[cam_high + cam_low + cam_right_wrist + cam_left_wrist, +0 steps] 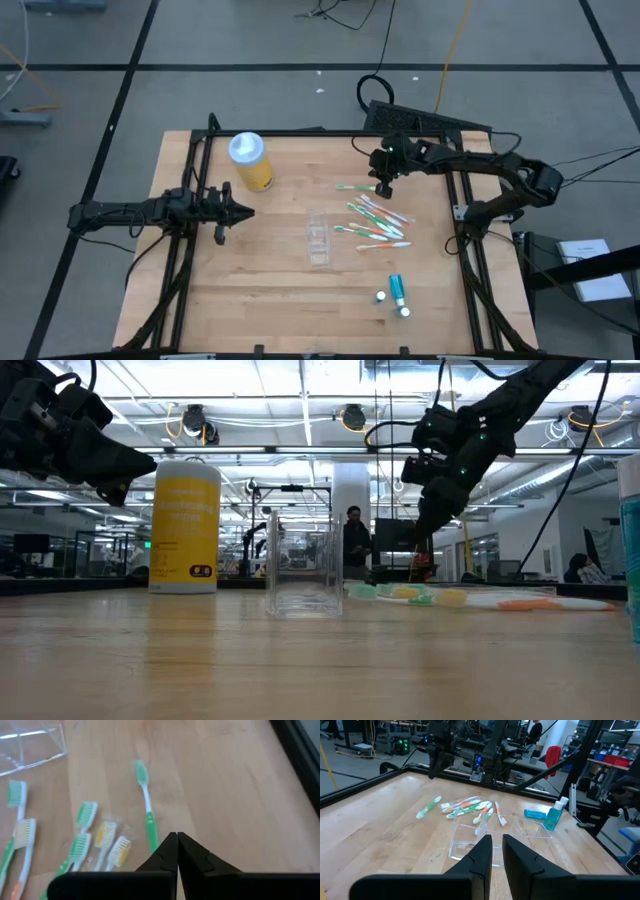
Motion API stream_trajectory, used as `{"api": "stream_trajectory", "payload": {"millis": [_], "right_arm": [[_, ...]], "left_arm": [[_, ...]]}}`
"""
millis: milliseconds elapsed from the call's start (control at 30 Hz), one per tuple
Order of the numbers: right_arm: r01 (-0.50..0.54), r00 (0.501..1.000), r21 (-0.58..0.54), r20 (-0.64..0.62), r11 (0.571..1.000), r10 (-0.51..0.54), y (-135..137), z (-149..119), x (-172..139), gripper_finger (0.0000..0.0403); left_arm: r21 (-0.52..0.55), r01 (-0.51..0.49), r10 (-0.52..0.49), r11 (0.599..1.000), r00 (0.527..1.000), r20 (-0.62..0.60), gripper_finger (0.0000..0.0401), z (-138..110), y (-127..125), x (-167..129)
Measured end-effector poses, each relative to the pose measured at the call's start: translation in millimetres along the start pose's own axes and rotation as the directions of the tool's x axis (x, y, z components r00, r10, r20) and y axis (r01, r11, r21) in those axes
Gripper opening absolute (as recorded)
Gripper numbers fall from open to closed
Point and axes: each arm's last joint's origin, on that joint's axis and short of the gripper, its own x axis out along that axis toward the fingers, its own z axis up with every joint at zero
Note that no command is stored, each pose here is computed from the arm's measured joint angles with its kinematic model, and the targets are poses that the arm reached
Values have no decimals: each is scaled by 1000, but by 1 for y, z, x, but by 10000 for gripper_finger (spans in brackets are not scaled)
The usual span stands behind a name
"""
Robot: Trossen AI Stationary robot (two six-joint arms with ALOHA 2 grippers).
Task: Pick & Place toothbrushing station
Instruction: Put the green toothbrush into the transparent organizer
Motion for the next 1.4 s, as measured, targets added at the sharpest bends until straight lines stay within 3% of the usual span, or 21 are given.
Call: {"api": "stream_trajectory", "payload": {"millis": [200, 500, 700, 967, 1233, 1400], "right_arm": [[-20, 1000, -2, 8, 1000, 20, 6, -2, 30, 15], [-6, 999, -67, 48, 998, 9, 20, 14, 78, 156], [-26, 1000, -64, -10, 998, 26, 18, 17, 109, 186], [-49, 996, -60, -78, 997, 44, 17, 12, 121, 150], [-51, 995, -71, -87, 996, 45, 18, 12, 120, 23], [-44, 997, -82, -68, 996, 38, 18, 15, 115, 20]], "left_arm": [[0, 0, 0, 1000, 1000, 0, 49, 0, 0, 0], [0, 0, 0, 1000, 1000, 0, 49, 0, 0, 0], [0, 0, 0, 1000, 1000, 1, 49, 0, 0, 0], [0, 0, 0, 1000, 1000, 0, 49, 0, 0, 0], [0, -1, 1, 1000, 1000, 0, 49, 0, 0, 0], [0, 0, 0, 1000, 1000, 0, 49, 0, 0, 0]]}}
